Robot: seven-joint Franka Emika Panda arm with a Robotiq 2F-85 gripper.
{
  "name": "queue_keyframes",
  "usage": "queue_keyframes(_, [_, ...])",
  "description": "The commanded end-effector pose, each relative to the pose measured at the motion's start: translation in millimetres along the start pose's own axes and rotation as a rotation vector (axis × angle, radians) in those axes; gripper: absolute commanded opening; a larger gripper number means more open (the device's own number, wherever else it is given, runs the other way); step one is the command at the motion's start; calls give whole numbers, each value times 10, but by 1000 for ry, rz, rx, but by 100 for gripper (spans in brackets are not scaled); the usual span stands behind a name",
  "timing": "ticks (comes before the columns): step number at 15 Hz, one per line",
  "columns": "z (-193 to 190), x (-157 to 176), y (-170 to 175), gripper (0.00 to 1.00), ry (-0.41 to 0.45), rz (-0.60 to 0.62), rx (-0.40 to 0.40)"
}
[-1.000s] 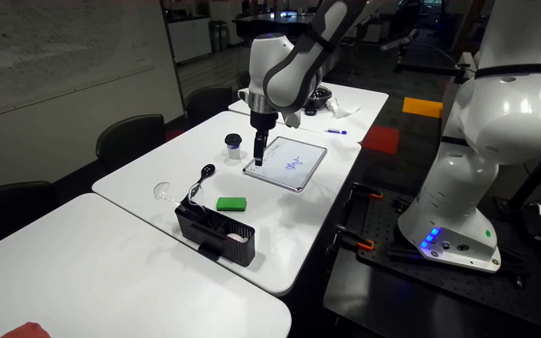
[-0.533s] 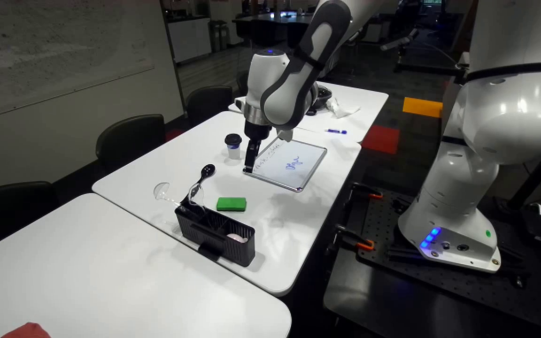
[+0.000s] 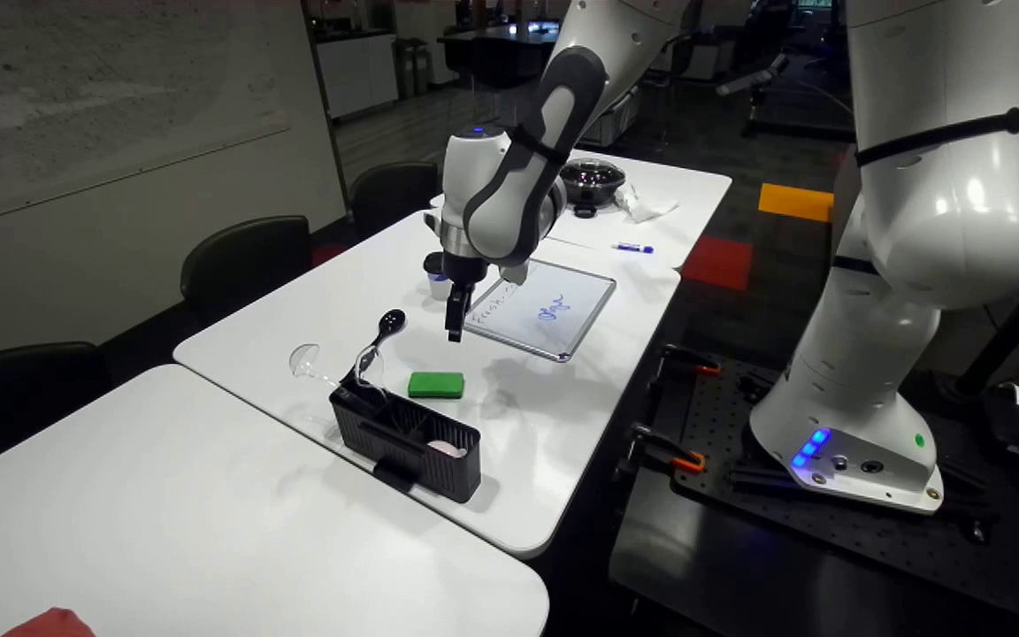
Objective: Take the duster from the table and use it to erase the writings on the whiteboard
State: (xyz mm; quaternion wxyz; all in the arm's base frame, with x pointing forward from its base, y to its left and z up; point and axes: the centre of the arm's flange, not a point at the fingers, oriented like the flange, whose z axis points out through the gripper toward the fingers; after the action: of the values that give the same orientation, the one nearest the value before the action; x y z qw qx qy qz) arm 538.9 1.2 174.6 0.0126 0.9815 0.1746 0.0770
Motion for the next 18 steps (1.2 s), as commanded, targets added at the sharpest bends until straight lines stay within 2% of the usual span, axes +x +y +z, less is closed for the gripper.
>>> queue_keyframes(1, [221, 244, 98, 100, -33, 2, 0])
queue_keyframes(18, [853, 401, -7, 100, -79, -64, 17])
